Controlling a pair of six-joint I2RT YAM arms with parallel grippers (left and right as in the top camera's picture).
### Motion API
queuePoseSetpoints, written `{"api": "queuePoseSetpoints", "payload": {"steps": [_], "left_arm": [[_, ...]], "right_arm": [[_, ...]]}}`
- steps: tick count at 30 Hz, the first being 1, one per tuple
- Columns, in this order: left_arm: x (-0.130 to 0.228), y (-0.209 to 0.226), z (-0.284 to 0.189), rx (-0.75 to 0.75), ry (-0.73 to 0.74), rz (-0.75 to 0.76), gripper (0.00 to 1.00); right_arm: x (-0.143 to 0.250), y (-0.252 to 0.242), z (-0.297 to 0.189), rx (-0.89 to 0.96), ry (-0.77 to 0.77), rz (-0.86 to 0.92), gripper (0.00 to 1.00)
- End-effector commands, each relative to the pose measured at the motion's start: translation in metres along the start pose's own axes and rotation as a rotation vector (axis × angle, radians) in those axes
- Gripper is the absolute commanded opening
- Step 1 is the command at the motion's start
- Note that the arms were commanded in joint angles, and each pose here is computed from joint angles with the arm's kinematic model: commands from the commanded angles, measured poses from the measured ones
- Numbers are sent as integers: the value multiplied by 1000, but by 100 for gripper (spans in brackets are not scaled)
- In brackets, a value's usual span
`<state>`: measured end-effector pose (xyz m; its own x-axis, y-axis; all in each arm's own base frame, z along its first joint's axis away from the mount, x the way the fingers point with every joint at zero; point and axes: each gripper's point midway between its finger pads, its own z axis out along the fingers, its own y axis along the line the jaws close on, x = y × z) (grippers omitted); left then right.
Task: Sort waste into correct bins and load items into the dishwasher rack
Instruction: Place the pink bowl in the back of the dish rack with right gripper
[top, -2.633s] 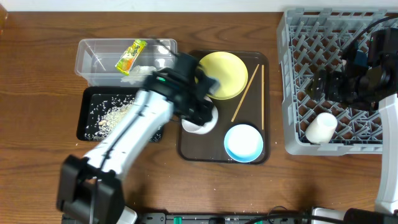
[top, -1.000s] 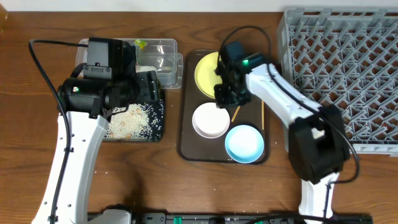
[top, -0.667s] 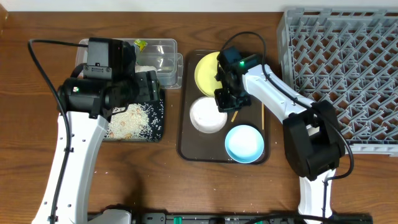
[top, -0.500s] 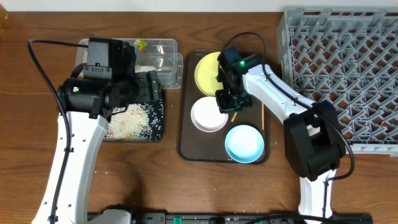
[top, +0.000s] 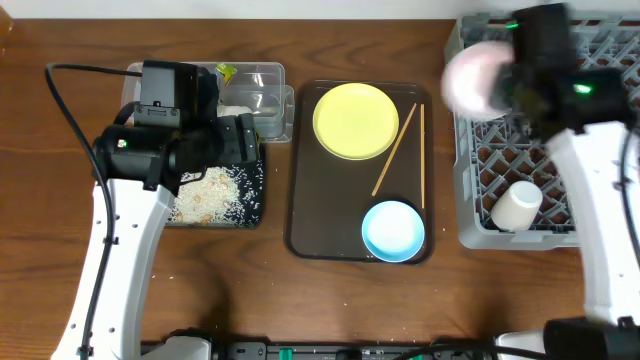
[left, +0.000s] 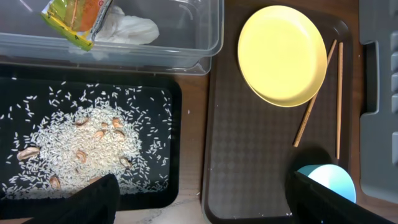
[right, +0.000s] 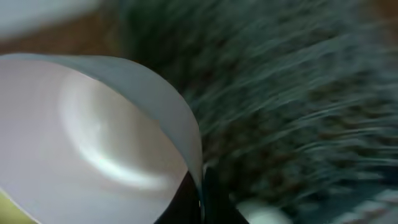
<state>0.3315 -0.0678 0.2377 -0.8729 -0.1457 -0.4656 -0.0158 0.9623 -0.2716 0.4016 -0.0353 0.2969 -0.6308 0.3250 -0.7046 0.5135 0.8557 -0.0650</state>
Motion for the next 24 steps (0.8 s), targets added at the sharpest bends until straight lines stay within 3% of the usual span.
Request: {"api": "queuePoseSetpoints", "payload": {"steps": [1,11,12,24], "left_arm": [[3,5,3,-18,10,-1,88],[3,5,3,-18,10,-1,90],[3,5,3,-18,10,-1,94],[3,5,3,-18,10,-1,95]], "right_arm": [[-35,-51,16,333,-177,66,1],[-85,-24,69,648,-408,-91,1],[-85,-19,78,657,-415,-98,1],[-53,64,175,610,-433,-291,1]]}}
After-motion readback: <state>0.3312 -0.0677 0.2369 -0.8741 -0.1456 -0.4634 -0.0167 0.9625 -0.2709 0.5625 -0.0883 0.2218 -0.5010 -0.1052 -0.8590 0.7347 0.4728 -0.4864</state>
